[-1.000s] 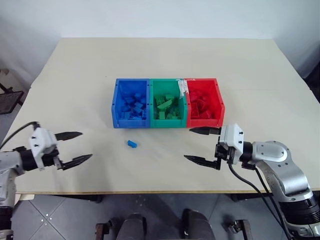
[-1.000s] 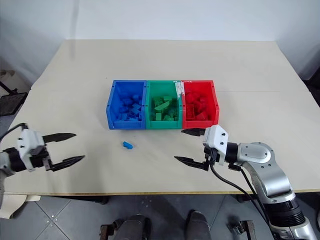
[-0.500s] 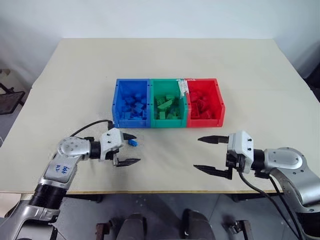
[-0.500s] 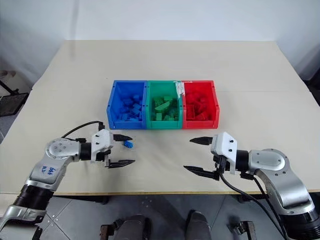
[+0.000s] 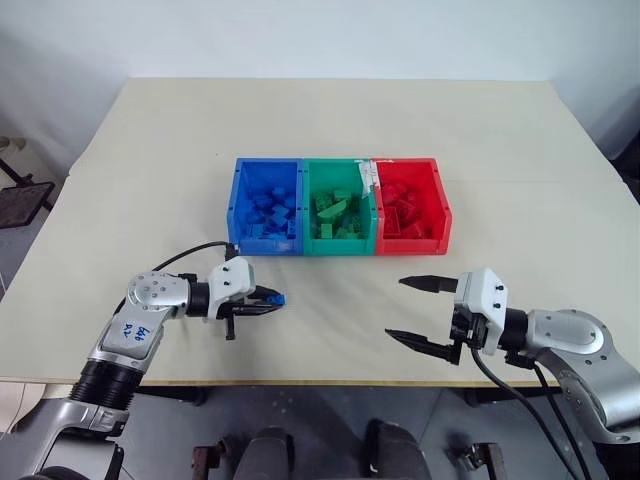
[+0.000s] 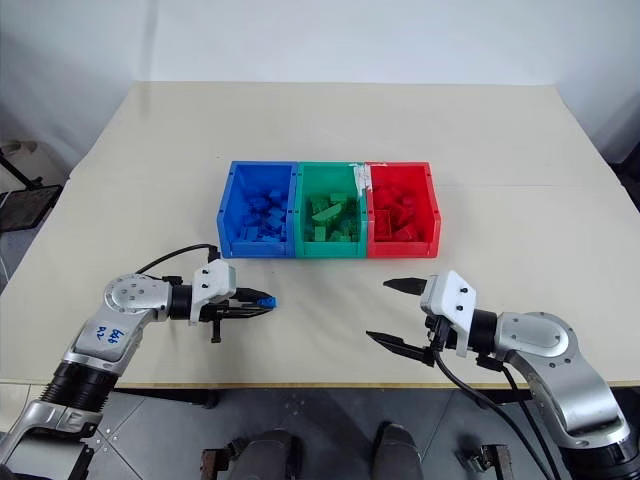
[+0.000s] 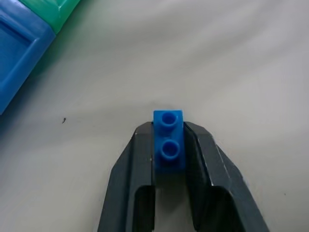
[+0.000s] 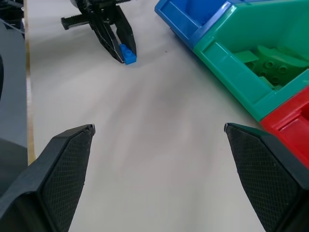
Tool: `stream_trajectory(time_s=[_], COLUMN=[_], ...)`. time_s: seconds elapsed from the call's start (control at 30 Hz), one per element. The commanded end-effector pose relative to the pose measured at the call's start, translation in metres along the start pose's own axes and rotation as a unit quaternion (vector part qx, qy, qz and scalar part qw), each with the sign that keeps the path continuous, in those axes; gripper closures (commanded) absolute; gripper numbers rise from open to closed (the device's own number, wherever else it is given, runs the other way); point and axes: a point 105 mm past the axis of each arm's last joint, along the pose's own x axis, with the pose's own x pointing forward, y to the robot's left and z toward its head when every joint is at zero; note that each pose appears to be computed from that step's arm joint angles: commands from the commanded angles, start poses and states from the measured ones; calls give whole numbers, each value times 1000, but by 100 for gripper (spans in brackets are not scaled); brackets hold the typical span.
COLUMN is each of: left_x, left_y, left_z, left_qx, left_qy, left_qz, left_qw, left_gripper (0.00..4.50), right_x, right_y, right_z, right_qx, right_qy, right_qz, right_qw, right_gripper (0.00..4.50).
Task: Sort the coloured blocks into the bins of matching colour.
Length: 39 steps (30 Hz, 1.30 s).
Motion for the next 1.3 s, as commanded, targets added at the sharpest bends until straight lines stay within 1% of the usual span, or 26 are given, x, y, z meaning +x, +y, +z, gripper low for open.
stream_trajectory(time_s=[0.03,0.13,0.17,0.23,0.3,0.33,0.4,0.5,0.6,0.67,0.7,0.77,0.8,0.83,0.9,1.0,1.07,1.13,1.23,1.3], left_x=[-6,-14,-17,-30,-39,-42,-45,-34,-15,-10,-8,-9,-13,-16,-28,-48,-63,-88,-120,-127], left_y=[-3,11,15,43,60,69,94,109,113,115,114,112,112,113,111,107,93,78,50,39], left_z=[-13,15,21,54,73,80,84,88,90,93,94,93,91,88,83,76,71,59,31,24], left_qx=[0,-14,-19,-39,-52,-50,-47,-65,-77,-78,-79,-80,-78,-76,-83,-72,-38,-2,-18,-18], left_qy=[22,-68,-86,-167,-203,-201,-171,-173,-166,-168,-168,-166,-161,-156,-162,-159,-154,-134,-86,-65], left_qz=[4,57,68,152,199,222,286,295,274,266,257,244,245,249,244,245,222,209,184,182], left_qw=[1000,996,994,973,957,953,942,938,944,946,948,952,953,953,953,954,962,969,979,981], left_gripper=[403,403,403,403,403,403,403,403,403,330,310,248,216,193,120,32,32,32,32,32], right_x=[-7,-15,-17,-22,-25,-25,-24,-17,-12,-11,-10,-9,-9,-9,-9,-8,-8,-7,-8,-9], right_y=[1,-2,-2,-6,-9,-11,-16,-17,-16,-17,-17,-17,-17,-17,-17,-16,-14,-13,-15,-19], right_z=[15,22,24,31,34,35,38,37,38,38,38,38,38,37,37,36,34,32,26,24], right_qx=[-18,-9,-8,0,6,9,18,18,16,14,13,10,9,8,6,5,1,-10,-23,-21], right_qy=[-28,-50,-55,-77,-92,-97,-112,-112,-115,-118,-120,-122,-122,-122,-119,-114,-107,-95,-81,-80], right_qz=[-17,-52,-61,-92,-116,-125,-144,-143,-141,-142,-143,-144,-143,-143,-141,-135,-125,-103,-65,-52], right_qw=[999,997,997,993,989,987,983,983,983,983,982,982,982,982,983,984,986,990,994,995], right_gripper=[0,0,0,0,0,0,0,0,0,0,0,0,0,0,0,0,0,0,0,0])
